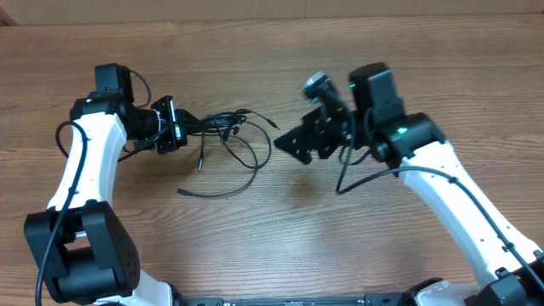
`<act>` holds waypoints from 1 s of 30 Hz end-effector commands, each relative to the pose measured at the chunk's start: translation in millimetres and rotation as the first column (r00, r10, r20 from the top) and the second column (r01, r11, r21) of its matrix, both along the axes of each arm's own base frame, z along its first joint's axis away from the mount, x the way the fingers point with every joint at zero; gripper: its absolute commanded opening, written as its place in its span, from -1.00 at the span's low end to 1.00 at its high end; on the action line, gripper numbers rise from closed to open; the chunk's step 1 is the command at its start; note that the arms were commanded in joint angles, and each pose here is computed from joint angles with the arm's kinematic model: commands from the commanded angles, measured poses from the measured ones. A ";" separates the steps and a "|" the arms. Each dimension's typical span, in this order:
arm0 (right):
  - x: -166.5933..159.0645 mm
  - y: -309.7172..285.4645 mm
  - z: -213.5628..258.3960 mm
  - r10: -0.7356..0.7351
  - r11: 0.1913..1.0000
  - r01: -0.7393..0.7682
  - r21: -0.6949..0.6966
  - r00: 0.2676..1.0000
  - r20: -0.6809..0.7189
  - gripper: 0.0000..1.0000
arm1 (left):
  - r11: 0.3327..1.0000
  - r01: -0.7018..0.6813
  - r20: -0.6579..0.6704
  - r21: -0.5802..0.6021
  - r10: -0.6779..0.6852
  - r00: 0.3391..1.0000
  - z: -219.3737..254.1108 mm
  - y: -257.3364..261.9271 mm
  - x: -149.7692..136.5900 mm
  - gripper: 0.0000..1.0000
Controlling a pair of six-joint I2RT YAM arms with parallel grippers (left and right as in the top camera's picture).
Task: Untangle cables
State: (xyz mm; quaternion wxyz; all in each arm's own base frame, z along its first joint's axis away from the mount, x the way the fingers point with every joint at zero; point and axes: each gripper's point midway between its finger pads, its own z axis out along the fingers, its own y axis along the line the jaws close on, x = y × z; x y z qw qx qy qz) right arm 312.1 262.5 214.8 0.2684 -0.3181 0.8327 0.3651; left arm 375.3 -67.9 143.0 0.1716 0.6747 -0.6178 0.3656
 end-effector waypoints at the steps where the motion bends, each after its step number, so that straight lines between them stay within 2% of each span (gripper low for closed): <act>1: -24.1 34.3 -6.0 0.107 0.994 -0.107 0.000 0.994 -0.018 0.61 | 0.995 -0.027 -0.043 -0.097 0.023 0.999 18.0 -17.7 -0.9 -0.92; 5: -29.4 57.9 -43.7 0.114 0.985 -0.114 -0.132 0.993 -0.007 0.52 | 0.983 -0.015 -0.078 -0.183 0.001 0.997 28.3 -34.0 -6.8 -0.92; 6: -27.9 63.3 -52.0 0.115 0.982 -0.114 -0.152 0.993 0.001 0.59 | 0.981 -0.008 -0.076 -0.195 -0.007 0.997 30.1 -36.3 -7.6 -0.91; 7: -25.1 68.5 -60.4 0.114 0.979 -0.111 -0.169 0.993 0.011 0.77 | 0.979 -0.003 -0.080 -0.202 -0.014 0.997 31.0 -38.8 -9.2 -0.91; 9: -13.1 76.3 -79.8 0.086 0.975 -0.077 -0.208 0.996 0.035 0.93 | 0.979 0.001 -0.104 -0.202 -0.022 0.994 30.3 -42.2 -14.4 -0.92; 12: 15.1 79.0 -105.4 -0.063 0.969 0.070 -0.236 0.997 0.036 0.99 | 0.978 0.013 -0.134 -0.208 -0.041 0.990 29.3 -45.6 -23.2 -0.92; 13: 20.5 80.8 -111.0 -0.100 0.968 0.103 -0.229 0.995 0.023 0.77 | 0.978 0.017 -0.138 -0.208 -0.047 0.989 29.0 -45.8 -25.4 -0.91; 14: 22.8 82.6 -113.6 -0.127 0.968 0.124 -0.216 0.992 0.003 0.41 | 0.977 0.017 -0.145 -0.211 -0.049 0.988 29.2 -46.1 -27.0 -0.91; 15: 23.9 84.3 -114.1 -0.151 0.969 0.144 -0.203 0.988 -0.017 0.17 | 0.977 0.016 -0.151 -0.214 -0.050 0.987 29.2 -46.3 -28.1 -0.91; 17: 22.9 87.0 -112.6 -0.175 0.970 0.163 -0.180 0.983 -0.054 -0.68 | 0.975 0.019 -0.148 -0.219 -0.052 0.988 30.2 -46.8 -28.3 -0.92; 18: 21.6 87.6 -112.1 -0.178 0.971 0.164 -0.176 0.982 -0.065 -0.92 | 0.974 0.020 -0.145 -0.224 -0.054 0.988 30.9 -47.3 -27.8 -0.92; 22: 4.4 77.5 -105.3 -0.162 0.970 0.134 -0.202 0.978 -0.132 -0.93 | 0.986 0.016 -0.087 -0.167 -0.031 0.996 25.9 -40.2 -14.5 -0.92; 26: -7.4 43.5 -67.2 -0.166 0.962 0.138 -0.238 0.981 -0.101 -0.92 | 0.998 0.001 0.038 0.063 -0.004 0.999 5.4 -13.2 9.6 -0.92; 30: -3.9 -5.5 -21.0 -0.272 0.935 0.260 -0.241 0.962 -0.017 -0.92 | 0.969 -0.009 0.069 0.248 -0.008 0.998 -11.1 11.4 14.7 -0.92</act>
